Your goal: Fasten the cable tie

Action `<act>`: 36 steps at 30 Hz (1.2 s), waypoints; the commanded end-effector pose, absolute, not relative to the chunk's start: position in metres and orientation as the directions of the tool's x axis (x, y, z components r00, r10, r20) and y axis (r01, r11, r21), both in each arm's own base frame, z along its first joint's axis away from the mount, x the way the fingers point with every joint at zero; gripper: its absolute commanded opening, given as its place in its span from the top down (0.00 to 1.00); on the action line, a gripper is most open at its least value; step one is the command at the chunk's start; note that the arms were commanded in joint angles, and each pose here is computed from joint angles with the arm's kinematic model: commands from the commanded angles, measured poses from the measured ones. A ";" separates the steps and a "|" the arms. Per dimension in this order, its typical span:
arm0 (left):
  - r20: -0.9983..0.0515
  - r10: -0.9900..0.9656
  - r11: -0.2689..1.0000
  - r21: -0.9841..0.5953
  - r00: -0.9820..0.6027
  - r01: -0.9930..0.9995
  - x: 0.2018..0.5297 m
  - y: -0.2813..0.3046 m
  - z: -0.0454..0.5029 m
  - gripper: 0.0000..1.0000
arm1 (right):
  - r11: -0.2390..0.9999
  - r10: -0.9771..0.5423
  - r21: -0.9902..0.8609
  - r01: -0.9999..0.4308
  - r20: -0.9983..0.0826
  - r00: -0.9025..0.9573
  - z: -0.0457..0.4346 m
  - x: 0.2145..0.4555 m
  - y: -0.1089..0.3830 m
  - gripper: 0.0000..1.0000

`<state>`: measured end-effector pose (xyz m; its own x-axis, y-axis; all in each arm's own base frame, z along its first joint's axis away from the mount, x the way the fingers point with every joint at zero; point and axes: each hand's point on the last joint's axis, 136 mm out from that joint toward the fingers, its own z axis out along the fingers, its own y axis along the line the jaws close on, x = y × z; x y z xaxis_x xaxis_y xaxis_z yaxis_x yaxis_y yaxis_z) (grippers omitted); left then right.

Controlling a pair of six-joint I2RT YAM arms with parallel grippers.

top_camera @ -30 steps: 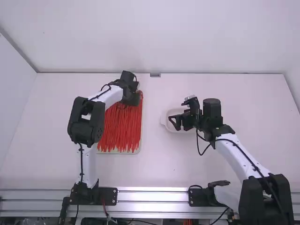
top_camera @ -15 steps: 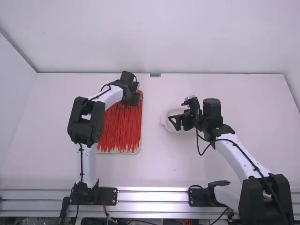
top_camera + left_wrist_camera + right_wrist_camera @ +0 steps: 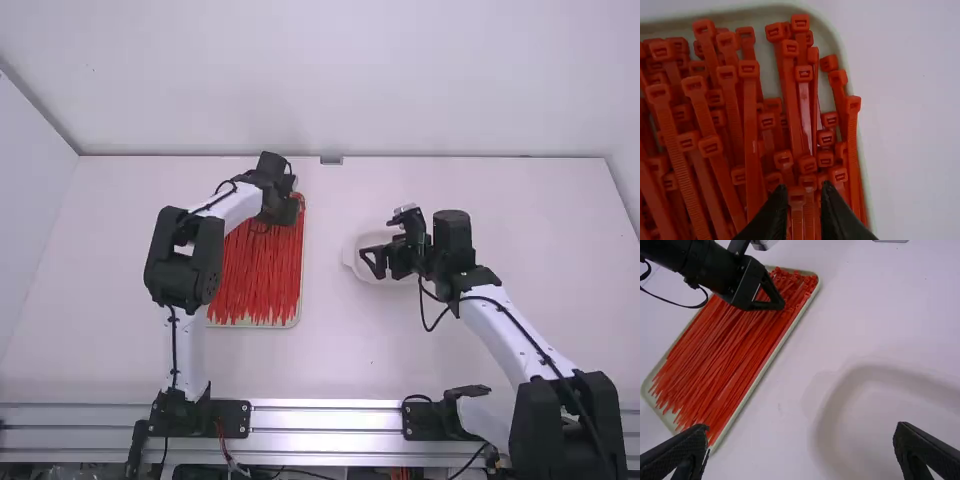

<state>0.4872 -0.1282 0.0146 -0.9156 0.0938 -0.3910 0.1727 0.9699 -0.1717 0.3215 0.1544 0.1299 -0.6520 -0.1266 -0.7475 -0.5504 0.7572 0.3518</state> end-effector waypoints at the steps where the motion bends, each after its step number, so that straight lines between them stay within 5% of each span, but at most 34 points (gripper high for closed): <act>1: -0.365 0.089 0.974 -0.165 -0.927 0.158 0.484 -0.124 0.002 0.81 | 0.746 -0.120 0.351 -0.567 -0.766 -0.632 0.144 0.328 0.158 0.02; 36: -0.370 0.072 0.983 -0.133 -0.926 0.130 0.485 -0.120 -0.001 0.82 | 0.729 -0.122 0.362 -0.582 -0.767 -0.630 0.145 0.325 0.162 0.01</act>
